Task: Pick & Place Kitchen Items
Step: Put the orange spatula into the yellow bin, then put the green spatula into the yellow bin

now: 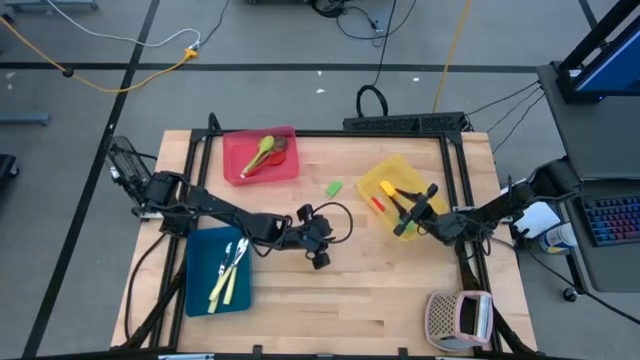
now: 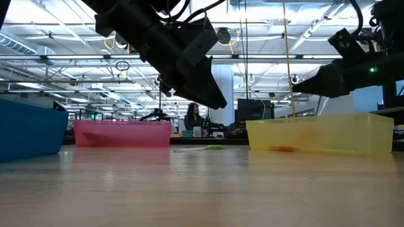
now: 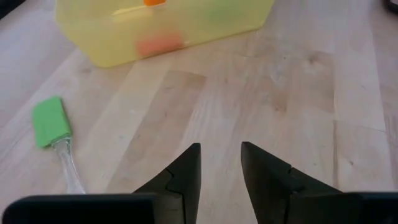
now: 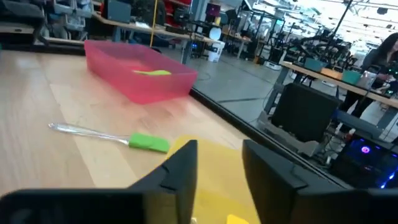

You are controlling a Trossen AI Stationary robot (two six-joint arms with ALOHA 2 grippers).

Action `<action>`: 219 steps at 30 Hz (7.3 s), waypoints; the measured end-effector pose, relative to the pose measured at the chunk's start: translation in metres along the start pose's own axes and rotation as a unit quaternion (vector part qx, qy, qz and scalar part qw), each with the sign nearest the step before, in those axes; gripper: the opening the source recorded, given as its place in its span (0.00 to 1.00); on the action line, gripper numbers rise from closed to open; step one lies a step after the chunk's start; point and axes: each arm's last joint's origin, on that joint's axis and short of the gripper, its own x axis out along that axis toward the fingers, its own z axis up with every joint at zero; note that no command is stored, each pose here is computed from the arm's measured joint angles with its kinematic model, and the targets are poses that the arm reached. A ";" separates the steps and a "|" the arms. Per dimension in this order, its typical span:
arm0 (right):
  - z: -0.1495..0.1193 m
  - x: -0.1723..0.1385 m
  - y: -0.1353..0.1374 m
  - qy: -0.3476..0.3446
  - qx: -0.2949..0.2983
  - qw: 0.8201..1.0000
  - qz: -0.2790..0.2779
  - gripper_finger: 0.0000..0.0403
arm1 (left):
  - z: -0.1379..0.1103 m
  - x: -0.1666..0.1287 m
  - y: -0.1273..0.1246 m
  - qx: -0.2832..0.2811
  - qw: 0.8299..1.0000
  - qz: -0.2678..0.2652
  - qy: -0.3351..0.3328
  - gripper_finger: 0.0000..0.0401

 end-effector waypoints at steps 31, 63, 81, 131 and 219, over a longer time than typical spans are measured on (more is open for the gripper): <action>0.026 -0.025 0.016 -0.116 -0.010 0.981 0.155 0.47 | 0.008 0.019 0.049 -0.099 0.994 0.049 0.013 0.30; 0.019 -0.024 0.018 -0.088 -0.004 0.983 0.163 0.44 | 0.002 0.072 0.131 -0.140 0.986 0.091 -0.014 0.30; 0.022 -0.024 0.017 -0.099 -0.012 0.982 0.158 0.42 | -0.027 0.103 0.146 -0.165 0.985 0.054 0.023 0.30; 0.021 -0.024 0.018 -0.094 -0.011 0.982 0.161 0.42 | -0.020 0.091 0.148 -0.103 0.989 0.098 0.030 0.55; 0.020 -0.024 0.018 -0.094 -0.011 0.983 0.160 0.42 | -0.014 0.105 0.169 -0.037 0.994 0.085 -0.051 0.41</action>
